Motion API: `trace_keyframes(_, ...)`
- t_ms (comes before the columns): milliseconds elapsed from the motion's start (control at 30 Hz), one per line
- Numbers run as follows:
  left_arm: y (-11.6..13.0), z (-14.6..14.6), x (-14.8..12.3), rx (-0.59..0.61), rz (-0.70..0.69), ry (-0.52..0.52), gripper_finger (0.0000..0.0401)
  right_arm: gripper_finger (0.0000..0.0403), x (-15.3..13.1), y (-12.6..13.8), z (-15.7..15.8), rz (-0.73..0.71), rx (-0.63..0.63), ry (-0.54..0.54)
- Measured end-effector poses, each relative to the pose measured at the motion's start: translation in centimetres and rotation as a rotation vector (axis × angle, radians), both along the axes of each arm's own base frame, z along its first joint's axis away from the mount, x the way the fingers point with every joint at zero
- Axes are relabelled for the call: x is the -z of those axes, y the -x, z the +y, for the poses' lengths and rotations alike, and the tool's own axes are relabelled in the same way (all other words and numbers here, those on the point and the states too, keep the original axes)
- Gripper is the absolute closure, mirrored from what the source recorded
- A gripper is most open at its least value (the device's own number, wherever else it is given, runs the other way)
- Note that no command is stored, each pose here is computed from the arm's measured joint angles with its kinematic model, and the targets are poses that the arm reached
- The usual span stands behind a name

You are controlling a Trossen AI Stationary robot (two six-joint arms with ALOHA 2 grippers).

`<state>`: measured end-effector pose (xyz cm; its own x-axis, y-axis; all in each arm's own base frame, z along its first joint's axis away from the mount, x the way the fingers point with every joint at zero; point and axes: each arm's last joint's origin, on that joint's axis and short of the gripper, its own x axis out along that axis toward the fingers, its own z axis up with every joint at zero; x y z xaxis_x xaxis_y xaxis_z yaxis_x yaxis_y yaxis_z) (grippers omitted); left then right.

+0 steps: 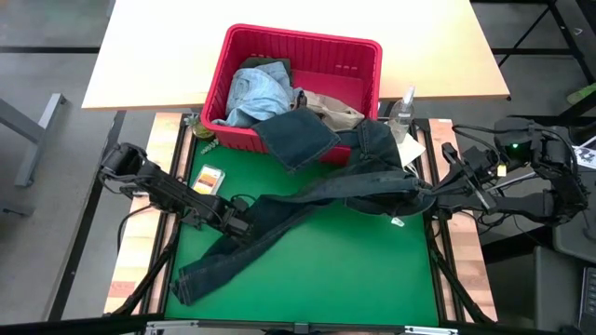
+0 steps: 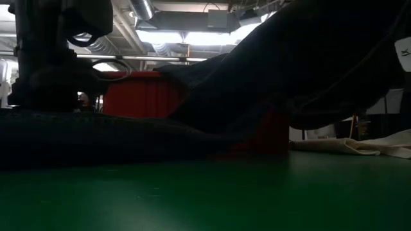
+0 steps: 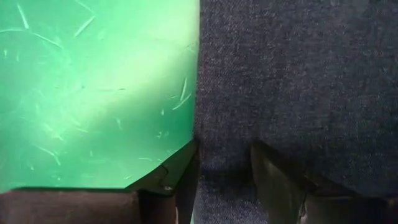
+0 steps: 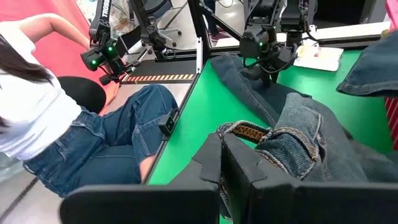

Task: Fold laundry
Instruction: Fold the dark blue jeans

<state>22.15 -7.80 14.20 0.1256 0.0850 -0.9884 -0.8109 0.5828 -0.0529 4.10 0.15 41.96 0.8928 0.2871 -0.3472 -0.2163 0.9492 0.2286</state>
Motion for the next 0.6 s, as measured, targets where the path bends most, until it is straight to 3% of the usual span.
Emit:
trace_keyframes(133,-0.1,-0.1,0.0,0.021,0.005,0.053,0.0279,0.0397,0.0,0.0,0.0,-0.003,-0.003,0.009)
trace_keyframes(300,-0.3,-0.2,-0.2,0.031,-0.011,0.099,0.0373,0.0397,0.0,0.0,0.0,-0.006,-0.001,0.029)
trace_keyframes(367,-0.4,0.0,-0.8,0.043,-0.006,0.104,0.0392,0.0397,0.0,0.0,-0.1,-0.004,0.009,0.034)
trace_keyframes(500,-0.5,0.4,-3.9,0.082,-0.008,0.077,0.0399,0.0397,0.0,0.0,-0.1,-0.002,0.014,0.037)
trace_keyframes(600,-0.3,1.1,-7.2,0.111,0.004,-0.006,0.04,0.0397,0.0,0.0,-0.1,0.0,0.022,0.04)
